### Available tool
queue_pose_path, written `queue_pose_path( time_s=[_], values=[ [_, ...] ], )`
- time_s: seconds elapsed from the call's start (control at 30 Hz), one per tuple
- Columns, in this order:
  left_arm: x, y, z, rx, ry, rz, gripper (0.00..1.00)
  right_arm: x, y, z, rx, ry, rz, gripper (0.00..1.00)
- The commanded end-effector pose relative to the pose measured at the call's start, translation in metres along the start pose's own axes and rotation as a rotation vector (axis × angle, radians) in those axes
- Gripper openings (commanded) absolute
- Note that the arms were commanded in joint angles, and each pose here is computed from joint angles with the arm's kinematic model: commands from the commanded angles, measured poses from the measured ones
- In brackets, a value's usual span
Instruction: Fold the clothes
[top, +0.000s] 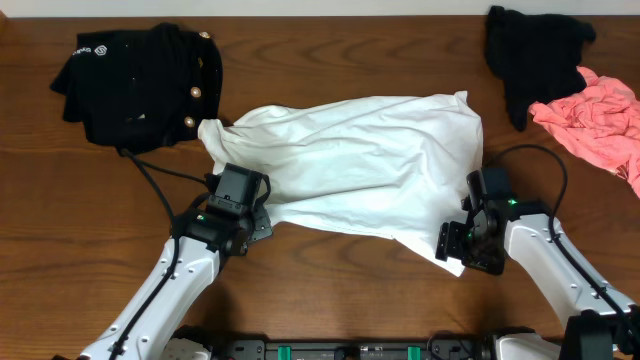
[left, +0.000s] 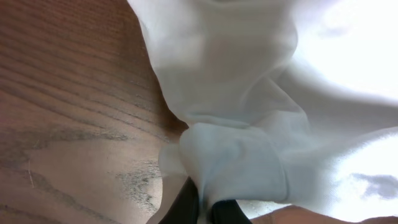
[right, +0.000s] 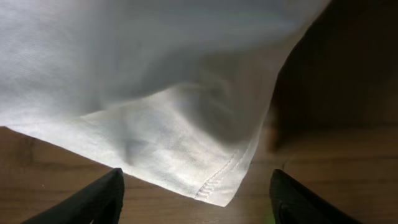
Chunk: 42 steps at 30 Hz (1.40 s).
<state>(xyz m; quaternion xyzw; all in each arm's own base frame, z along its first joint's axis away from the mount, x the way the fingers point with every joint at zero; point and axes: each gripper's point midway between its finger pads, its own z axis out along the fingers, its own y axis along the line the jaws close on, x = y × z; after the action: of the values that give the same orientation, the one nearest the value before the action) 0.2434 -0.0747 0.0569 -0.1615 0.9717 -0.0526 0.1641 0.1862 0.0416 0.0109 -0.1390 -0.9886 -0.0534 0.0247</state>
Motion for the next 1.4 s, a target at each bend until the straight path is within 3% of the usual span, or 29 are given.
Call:
queue_pose_path(
  time_s=[0.0,0.33,0.53,0.57,0.6,0.63,0.67,0.93,1.07,1.37],
  values=[
    [-0.008,0.002,-0.003,-0.014,-0.029,0.011,0.06,0.005,0.001,0.005,0.005,0.01,0.04,0.72],
    [-0.007,0.002,-0.003,-0.016,-0.026,0.011,0.06,0.008,0.002,0.018,-0.007,0.03,0.054,0.69],
    [-0.006,0.003,-0.003,-0.019,-0.022,0.011,0.06,0.012,0.009,0.03,-0.018,0.068,0.035,0.53],
    [-0.006,0.003,-0.003,-0.019,-0.022,0.011,0.06,0.012,0.01,0.031,-0.017,0.071,0.03,0.49],
    [-0.006,0.003,-0.003,-0.018,-0.023,0.011,0.06,0.012,0.012,0.032,-0.018,0.074,0.024,0.37],
    [-0.006,0.003,-0.003,-0.018,-0.023,0.011,0.06,0.012,0.012,0.033,-0.017,0.075,0.018,0.16],
    [-0.006,0.003,-0.003,-0.018,-0.023,0.011,0.06,0.012,0.013,0.033,-0.016,0.074,0.014,0.01],
    [-0.028,-0.012,-0.018,0.024,-0.085,0.074,0.06,-0.023,0.033,0.001,-0.043,-0.005,-0.089,0.01],
    [-0.065,-0.03,-0.05,0.051,-0.199,0.132,0.06,-0.069,0.054,-0.054,-0.045,-0.137,-0.186,0.01],
    [-0.163,-0.03,-0.159,-0.103,-0.586,0.142,0.06,-0.161,0.08,-0.229,-0.043,-0.581,-0.336,0.01]
  ],
)
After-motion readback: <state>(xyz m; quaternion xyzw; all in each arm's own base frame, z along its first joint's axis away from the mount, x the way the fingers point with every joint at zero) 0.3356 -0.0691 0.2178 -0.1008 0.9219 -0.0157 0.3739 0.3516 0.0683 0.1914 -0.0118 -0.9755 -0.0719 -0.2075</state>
